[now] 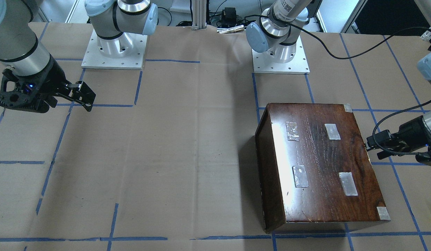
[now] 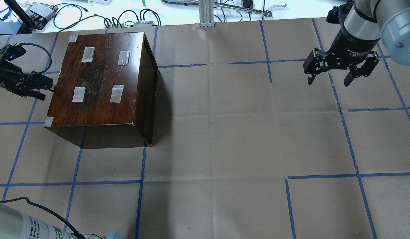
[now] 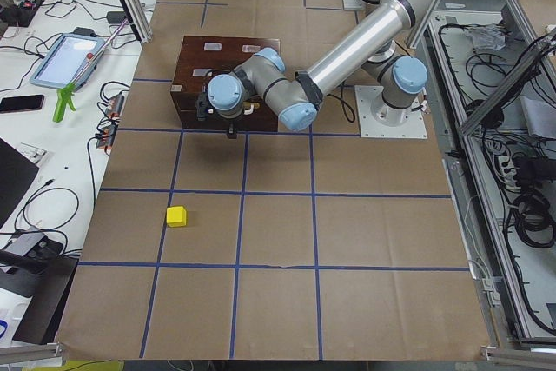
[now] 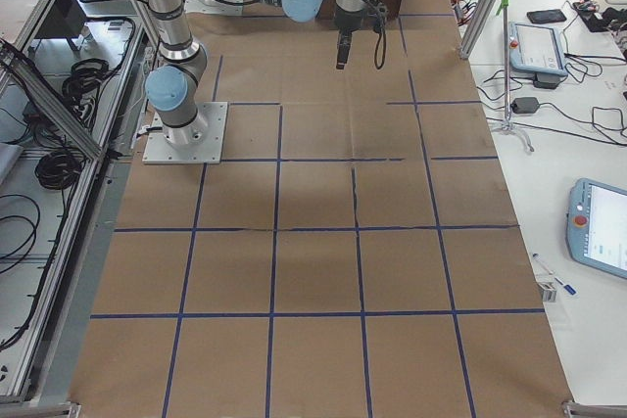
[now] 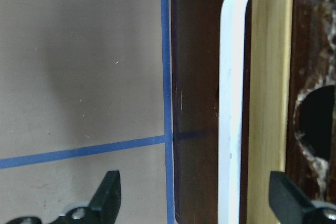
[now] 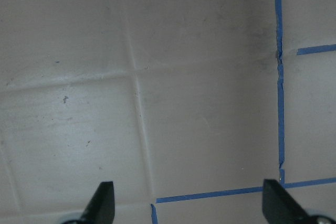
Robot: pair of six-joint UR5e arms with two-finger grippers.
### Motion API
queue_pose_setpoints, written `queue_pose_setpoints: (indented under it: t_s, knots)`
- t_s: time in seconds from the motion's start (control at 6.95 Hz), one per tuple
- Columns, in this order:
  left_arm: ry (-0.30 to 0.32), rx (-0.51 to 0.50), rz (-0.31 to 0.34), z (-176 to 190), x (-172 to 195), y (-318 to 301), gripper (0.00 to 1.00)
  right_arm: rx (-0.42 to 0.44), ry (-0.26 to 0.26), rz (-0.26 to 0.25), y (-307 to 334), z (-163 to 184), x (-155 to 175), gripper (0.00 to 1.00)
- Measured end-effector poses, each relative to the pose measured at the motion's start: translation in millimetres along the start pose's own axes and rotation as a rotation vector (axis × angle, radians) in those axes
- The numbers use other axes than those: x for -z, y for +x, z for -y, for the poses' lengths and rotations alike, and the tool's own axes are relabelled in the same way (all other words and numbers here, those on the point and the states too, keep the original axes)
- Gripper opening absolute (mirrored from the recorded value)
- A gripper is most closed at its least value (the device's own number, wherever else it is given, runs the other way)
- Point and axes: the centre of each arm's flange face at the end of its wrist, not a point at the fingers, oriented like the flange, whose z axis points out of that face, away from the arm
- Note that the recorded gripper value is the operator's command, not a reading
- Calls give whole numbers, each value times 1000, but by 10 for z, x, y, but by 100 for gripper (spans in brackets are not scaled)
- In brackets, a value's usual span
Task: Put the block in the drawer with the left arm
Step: 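Lower the left gripper and grasp the white drawer handle, then pull the drawer open with the left gripper, away from the cabinet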
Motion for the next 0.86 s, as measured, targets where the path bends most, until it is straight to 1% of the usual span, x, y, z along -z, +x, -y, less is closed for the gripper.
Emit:
queue_pose_setpoints:
  t_s: [0.29, 0.86]
  knots:
    - [6, -5, 8, 43, 16, -28, 99, -1, 0, 0, 0, -1, 0, 100]
    - [-8, 2, 1, 92, -91, -133, 99, -1, 0, 0, 0, -2, -2, 100]
